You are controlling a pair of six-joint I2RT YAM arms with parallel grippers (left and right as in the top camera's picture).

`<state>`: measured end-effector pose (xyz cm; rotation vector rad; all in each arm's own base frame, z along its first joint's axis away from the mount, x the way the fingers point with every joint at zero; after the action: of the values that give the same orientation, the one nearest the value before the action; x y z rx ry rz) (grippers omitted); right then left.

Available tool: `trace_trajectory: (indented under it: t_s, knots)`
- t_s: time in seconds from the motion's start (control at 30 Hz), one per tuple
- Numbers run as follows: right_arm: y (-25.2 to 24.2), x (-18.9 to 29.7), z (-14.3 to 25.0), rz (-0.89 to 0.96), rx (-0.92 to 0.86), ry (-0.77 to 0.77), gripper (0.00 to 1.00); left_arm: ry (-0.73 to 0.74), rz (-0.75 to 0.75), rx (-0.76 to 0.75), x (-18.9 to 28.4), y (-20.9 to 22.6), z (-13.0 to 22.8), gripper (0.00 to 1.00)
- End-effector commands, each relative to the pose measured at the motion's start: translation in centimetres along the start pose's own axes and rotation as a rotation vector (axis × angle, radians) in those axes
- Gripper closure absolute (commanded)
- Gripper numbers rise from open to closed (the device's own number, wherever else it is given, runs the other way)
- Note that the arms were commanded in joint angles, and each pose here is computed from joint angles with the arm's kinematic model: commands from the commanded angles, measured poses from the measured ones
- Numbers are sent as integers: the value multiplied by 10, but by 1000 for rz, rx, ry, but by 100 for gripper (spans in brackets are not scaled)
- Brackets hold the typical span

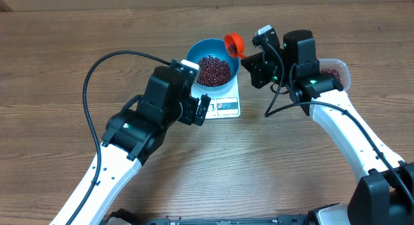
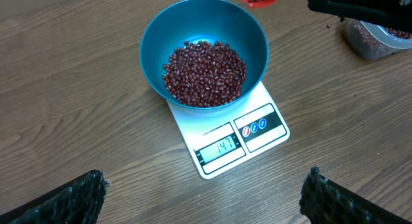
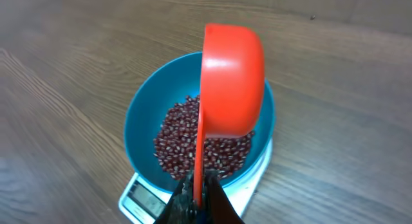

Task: Scoop item into bowl and weigh 150g on scale
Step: 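Tilt the scoop with the right gripper, trickling a few beans into bowl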

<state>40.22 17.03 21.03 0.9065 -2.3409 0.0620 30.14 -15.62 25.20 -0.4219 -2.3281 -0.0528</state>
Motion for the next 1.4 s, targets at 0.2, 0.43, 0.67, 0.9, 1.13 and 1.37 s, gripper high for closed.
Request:
trace_trajectory:
  t_s: [0.2, 0.43, 0.67, 0.9, 1.13, 1.37]
  knots:
    - [6, 5, -7, -30, -155, -23, 96, -21, -8, 0, 3, 1, -8, 1]
    - [6, 5, -7, -30, -155, -24, 96, -21, -8, 0, 3, 1, -8, 1]
    - [6, 5, -7, -29, -151, -24, 96, -21, -8, 0, 3, 1, -8, 1]
    - [10, 4, -2, -23, -88, 2, 96, -21, -8, 0, 3, 1, -8, 1]
    - [9, 3, -3, -7, -31, -3, 96, -21, -8, 0, 3, 1, -8, 1]
    - [7, -3, -2, 18, -45, -1, 96, -21, -8, 0, 3, 1, -8, 0]
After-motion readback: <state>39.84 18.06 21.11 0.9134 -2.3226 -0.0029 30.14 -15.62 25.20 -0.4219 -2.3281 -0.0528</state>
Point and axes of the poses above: each gripper's point midway between its finger pads, its own x axis back along the fingers, its own y axis along the line the jaws close on, z = x × y, the point moved 3 cm from there along x, back along the fingers, and after that the axes turned 6 degrees about x, right-handed, at the moved point
